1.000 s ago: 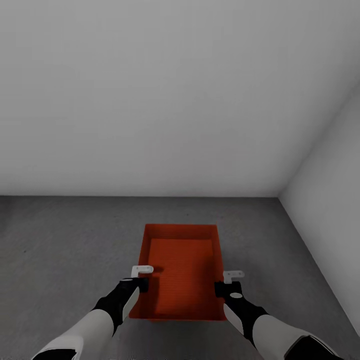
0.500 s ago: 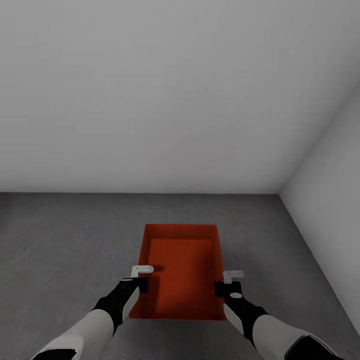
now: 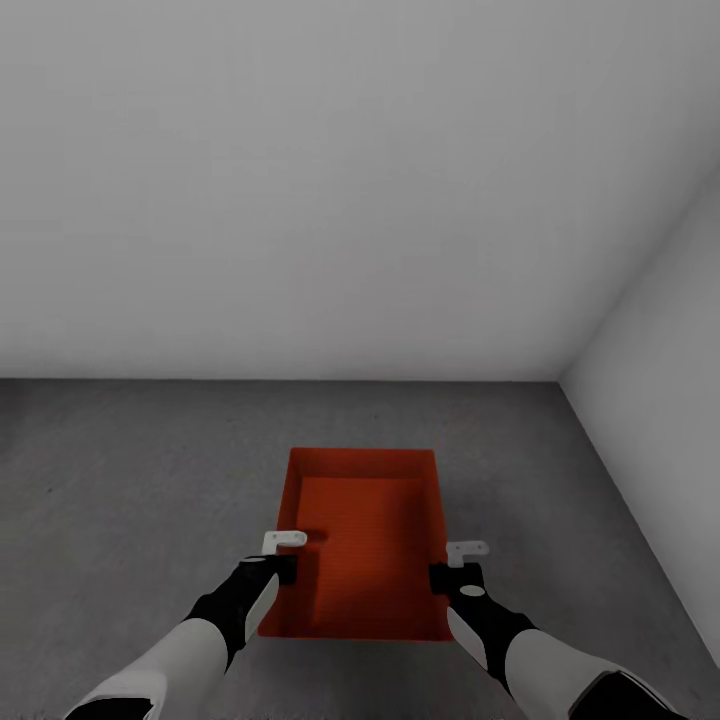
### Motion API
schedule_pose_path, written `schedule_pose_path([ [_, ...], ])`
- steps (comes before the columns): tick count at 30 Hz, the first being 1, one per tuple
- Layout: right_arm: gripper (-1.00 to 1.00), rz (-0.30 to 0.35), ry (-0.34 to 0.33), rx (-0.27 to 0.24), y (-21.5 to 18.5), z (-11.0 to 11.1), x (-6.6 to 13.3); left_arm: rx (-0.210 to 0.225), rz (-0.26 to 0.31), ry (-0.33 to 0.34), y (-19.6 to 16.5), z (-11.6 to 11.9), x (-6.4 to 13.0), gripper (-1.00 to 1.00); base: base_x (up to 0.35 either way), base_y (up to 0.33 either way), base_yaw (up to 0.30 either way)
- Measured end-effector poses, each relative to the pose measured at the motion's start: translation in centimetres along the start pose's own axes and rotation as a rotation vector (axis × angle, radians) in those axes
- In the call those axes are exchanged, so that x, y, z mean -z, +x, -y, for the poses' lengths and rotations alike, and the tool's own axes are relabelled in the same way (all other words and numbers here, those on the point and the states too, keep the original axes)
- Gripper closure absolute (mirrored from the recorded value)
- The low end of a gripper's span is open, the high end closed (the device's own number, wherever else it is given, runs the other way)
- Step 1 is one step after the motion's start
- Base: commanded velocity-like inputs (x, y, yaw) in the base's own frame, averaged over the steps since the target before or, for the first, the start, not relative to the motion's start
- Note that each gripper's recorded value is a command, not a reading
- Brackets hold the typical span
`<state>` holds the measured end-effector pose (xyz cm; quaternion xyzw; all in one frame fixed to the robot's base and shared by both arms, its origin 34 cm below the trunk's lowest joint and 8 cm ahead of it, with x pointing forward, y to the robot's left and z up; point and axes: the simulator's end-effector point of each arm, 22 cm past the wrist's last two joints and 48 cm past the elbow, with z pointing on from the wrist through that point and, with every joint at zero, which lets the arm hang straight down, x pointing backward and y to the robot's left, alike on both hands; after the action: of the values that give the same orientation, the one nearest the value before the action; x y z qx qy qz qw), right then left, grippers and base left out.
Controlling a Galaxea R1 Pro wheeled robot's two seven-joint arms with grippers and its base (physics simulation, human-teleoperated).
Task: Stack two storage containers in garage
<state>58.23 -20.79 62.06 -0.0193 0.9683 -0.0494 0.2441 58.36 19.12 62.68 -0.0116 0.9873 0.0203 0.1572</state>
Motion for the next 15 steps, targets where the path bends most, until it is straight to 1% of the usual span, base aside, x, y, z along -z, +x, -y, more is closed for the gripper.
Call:
schedule_pose_path([
  [15,1.0,-0.002,0.0,0.0,0.1,-0.02,-0.04,0.0,-0.002,0.0,0.08,0.0,-0.06,1.0,0.0,0.0,0.0],
])
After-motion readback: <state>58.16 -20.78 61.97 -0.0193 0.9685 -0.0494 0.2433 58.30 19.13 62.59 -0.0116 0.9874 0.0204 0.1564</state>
